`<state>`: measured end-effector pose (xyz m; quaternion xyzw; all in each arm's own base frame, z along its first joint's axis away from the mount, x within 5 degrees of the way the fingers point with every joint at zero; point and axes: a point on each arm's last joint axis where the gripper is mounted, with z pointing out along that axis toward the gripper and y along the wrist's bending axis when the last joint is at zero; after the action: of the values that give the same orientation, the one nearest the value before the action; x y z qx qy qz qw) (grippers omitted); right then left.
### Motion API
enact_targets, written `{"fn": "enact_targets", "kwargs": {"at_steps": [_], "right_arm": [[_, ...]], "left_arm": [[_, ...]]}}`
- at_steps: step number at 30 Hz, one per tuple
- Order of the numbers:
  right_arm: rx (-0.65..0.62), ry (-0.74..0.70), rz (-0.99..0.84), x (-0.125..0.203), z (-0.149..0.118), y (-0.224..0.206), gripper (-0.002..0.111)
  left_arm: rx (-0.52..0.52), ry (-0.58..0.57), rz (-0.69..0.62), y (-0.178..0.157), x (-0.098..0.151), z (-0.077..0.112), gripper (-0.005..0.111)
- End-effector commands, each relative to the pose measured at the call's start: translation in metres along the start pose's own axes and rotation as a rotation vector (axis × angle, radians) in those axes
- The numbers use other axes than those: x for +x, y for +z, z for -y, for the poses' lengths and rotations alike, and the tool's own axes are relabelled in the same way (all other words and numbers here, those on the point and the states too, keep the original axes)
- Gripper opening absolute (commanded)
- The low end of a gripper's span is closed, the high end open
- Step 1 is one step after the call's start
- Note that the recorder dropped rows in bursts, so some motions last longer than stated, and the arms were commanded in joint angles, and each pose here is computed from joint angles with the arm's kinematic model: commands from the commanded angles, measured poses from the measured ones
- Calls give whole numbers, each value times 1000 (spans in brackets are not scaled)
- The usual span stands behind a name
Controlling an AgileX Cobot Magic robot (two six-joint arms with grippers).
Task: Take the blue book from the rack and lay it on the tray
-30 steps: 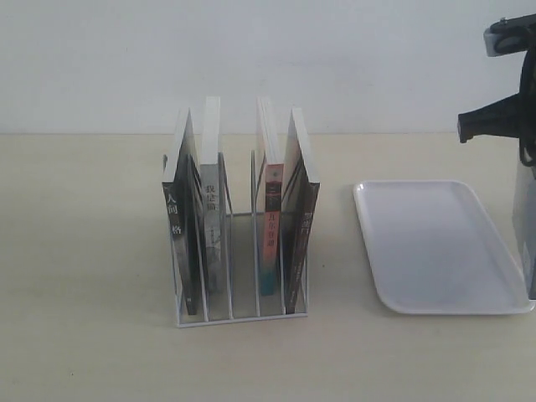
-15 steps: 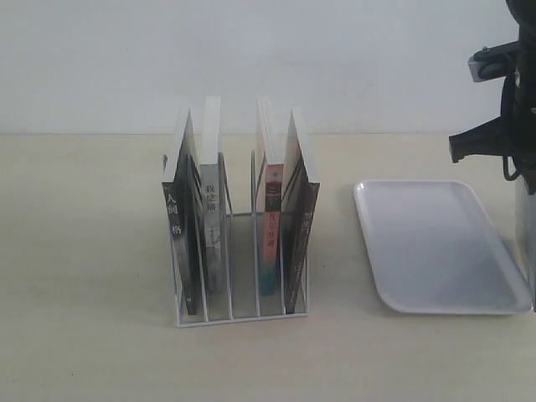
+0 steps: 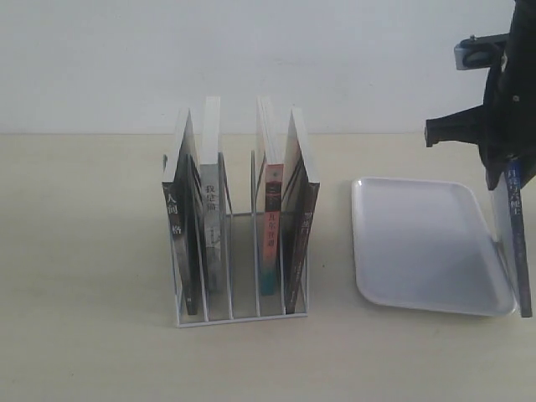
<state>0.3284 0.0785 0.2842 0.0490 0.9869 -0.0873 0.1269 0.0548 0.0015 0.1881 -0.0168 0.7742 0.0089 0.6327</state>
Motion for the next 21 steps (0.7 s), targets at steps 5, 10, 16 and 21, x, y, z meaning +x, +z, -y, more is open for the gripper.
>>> {"fn": "enact_targets", "kwargs": {"at_steps": [5, 10, 16, 21], "right_arm": [[-124, 10, 65, -7, -10, -3, 27], [-327, -32, 117, -11, -28, -8, 27], [-386, -77, 137, -12, -34, -10, 27], [-247, -115, 140, -7, -16, -18, 27]], "left_arm": [[-1, -1, 4, 0, 1, 0, 4], [-1, -1, 4, 0, 1, 0, 4], [-1, -1, 4, 0, 1, 0, 4], [-1, -1, 4, 0, 1, 0, 4]]}}
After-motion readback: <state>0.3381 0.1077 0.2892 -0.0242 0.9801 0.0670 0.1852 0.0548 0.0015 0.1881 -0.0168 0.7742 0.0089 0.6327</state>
